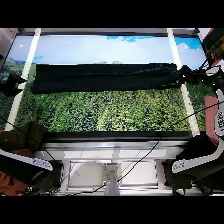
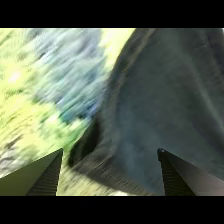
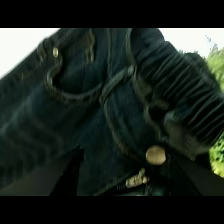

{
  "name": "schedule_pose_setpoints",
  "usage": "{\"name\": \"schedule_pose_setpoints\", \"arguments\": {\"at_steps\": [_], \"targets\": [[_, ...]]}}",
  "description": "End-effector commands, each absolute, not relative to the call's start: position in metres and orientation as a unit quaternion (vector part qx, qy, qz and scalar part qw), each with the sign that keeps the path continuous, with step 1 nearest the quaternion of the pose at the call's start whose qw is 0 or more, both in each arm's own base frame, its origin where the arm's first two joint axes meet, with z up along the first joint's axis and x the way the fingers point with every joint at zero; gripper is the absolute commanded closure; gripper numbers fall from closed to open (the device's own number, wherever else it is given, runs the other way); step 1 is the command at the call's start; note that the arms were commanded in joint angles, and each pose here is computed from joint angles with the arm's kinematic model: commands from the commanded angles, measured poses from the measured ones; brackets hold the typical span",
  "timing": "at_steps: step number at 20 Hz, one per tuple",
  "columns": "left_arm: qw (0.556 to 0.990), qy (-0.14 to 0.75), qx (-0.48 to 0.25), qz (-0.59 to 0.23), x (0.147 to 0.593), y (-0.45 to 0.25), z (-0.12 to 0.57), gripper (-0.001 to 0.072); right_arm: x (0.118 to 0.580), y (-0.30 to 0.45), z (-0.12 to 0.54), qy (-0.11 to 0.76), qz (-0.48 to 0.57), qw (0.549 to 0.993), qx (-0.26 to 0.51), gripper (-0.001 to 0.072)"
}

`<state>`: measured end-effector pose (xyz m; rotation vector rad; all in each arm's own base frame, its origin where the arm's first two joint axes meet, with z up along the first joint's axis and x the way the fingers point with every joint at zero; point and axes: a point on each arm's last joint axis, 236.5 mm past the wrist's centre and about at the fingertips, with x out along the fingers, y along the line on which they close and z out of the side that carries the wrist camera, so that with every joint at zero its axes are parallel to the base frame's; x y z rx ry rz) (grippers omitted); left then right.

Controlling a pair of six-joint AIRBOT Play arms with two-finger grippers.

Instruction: Fold the clothes and pants, and hang the long-sleeved shirts on hangers.

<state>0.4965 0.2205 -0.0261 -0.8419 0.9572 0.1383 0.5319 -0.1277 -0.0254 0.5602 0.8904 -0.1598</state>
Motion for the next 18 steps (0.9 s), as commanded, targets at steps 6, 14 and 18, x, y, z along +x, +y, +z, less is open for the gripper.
{"name": "schedule_pose_setpoints", "arguments": {"at_steps": [6, 14, 18], "targets": [[0.792, 0.519, -0.321, 0.017, 0.527, 0.211, -0.058, 0.0004, 0.506, -0.110, -0.041, 0.489, -0.048, 0.833, 0.255, 0.0124], [0.784, 0.532, -0.318, 0.032, 0.527, 0.219, -0.098, 0.0000, 0.504, -0.108, -0.041, 0.492, -0.045, 0.831, 0.257, 0.0127], [0.777, 0.523, -0.351, 0.013, 0.535, 0.206, -0.102, 0.0002, 0.504, -0.108, -0.041, 0.492, -0.045, 0.830, 0.257, 0.0128]]}}
